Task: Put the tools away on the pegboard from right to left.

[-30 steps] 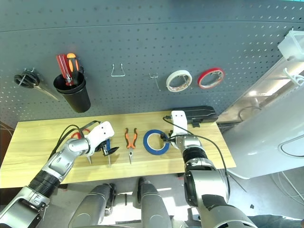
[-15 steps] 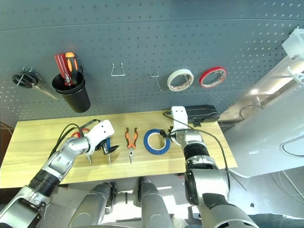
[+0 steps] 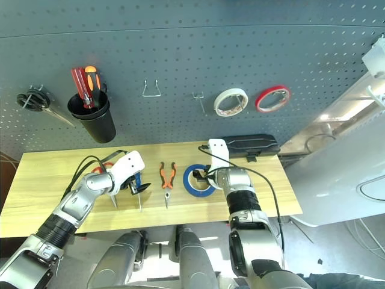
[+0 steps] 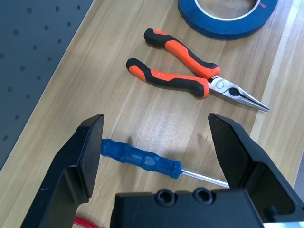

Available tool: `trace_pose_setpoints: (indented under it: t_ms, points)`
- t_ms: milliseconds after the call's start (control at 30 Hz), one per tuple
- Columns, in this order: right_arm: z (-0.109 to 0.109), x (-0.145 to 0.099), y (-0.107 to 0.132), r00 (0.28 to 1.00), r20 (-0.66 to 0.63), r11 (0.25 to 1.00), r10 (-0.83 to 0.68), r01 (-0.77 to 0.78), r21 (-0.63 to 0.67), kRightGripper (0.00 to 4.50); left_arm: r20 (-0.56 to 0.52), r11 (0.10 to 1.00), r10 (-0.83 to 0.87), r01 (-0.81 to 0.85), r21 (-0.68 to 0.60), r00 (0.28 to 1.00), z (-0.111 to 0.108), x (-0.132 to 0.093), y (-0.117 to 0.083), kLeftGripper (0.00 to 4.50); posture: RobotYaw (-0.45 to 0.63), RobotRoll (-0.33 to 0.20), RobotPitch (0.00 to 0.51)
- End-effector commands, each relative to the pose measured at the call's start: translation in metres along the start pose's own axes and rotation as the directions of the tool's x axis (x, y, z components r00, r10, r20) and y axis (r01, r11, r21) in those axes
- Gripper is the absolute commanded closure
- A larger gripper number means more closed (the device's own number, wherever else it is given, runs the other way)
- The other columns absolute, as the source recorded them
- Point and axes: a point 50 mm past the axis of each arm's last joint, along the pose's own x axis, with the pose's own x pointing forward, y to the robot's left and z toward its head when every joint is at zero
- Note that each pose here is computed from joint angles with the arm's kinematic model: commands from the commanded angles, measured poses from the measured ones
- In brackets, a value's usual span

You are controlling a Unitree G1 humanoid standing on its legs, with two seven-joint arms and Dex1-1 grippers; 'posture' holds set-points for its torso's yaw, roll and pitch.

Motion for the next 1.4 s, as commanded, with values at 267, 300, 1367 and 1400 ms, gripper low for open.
trace_pose_setpoints:
  t_ms: [267,300,1367,1400]
  points:
    - [-0.021,0.006,-0.014,0.997,-0.049,0.998,-0.055,0.055,-0.01,0.02,-0.018,0.998,-0.067,0.068,0.017,0.998,-0.002,0.004,-0.01,0.0,0.02,0.0,0.231]
    - [-0.019,0.006,-0.014,0.998,-0.039,0.999,-0.052,0.052,-0.012,0.02,-0.017,0.998,-0.066,0.066,0.017,0.998,-0.002,0.004,-0.01,0.0,0.02,0.0,0.23]
    - [-0.025,-0.017,0.001,0.998,-0.044,0.997,-0.049,0.047,-0.061,3.79,-0.022,0.998,-0.057,0.058,0.024,0.998,-0.006,0.008,-0.006,0.0,0.02,0.0,0.213]
    - [-0.021,-0.019,-0.001,0.999,-0.018,0.996,-0.049,0.048,-0.072,3.81,-0.02,0.998,-0.058,0.058,0.029,0.998,-0.006,0.007,-0.005,0.0,0.01,0.0,0.211]
